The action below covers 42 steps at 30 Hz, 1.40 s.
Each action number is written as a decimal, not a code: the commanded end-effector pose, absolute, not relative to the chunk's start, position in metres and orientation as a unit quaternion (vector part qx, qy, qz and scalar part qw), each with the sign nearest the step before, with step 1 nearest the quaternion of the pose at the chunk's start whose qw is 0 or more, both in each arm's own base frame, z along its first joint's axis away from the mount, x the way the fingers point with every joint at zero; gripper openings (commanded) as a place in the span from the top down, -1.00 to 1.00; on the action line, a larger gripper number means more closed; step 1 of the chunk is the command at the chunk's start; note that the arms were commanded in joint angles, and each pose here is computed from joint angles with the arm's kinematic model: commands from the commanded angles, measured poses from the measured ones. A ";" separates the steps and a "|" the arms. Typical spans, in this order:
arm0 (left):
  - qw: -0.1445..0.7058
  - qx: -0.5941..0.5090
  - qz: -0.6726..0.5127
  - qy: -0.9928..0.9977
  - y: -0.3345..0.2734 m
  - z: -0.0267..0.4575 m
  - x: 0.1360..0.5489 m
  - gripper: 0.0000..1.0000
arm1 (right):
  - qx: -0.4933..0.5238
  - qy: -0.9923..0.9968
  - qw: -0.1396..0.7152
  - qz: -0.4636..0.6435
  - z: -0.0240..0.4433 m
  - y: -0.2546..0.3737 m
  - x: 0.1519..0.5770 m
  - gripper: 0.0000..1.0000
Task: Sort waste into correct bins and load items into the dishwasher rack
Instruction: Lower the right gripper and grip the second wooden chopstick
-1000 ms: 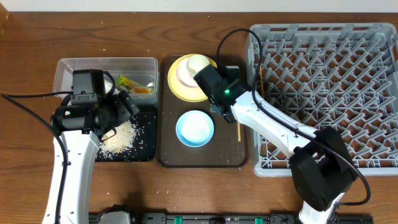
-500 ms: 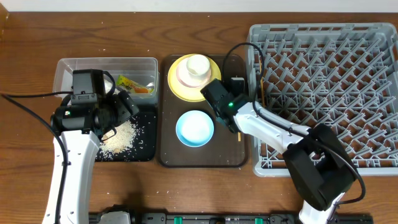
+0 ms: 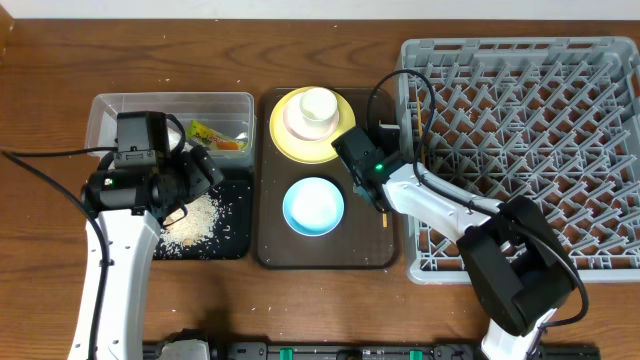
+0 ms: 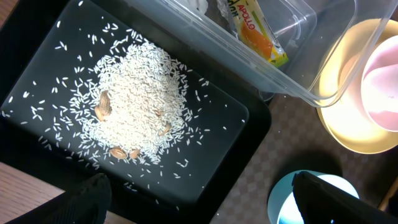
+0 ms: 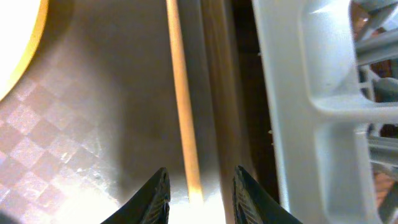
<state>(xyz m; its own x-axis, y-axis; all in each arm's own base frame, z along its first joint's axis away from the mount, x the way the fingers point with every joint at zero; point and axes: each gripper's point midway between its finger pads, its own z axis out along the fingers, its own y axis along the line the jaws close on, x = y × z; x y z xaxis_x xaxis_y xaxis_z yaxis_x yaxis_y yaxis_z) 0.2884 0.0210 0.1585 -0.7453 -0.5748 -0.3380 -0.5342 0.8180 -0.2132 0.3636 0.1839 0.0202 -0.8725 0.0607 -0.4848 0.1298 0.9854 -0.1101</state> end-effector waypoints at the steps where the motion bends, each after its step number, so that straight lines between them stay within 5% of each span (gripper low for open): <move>1: 0.203 -0.297 -0.049 0.932 0.023 0.163 0.291 -0.92 | 0.054 0.966 0.242 -0.071 0.017 0.177 0.364 0.38; 31: 0.203 -0.297 -0.049 0.932 0.023 0.163 0.291 -0.92 | 0.019 0.975 0.219 -0.022 0.004 0.186 0.363 0.21; 42: 0.203 -0.297 -0.049 0.932 0.023 0.163 0.291 -0.92 | 0.018 0.975 0.221 -0.018 0.002 0.188 0.362 0.33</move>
<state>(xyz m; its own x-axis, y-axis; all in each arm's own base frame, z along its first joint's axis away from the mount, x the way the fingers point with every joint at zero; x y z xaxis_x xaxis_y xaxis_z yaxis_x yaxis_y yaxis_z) 0.2885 0.0210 0.1585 -0.7451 -0.5747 -0.3383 -0.5341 0.8180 -0.2134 0.3623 0.1911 0.0039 -0.9005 0.0294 -0.4338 0.0419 0.9989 -0.0194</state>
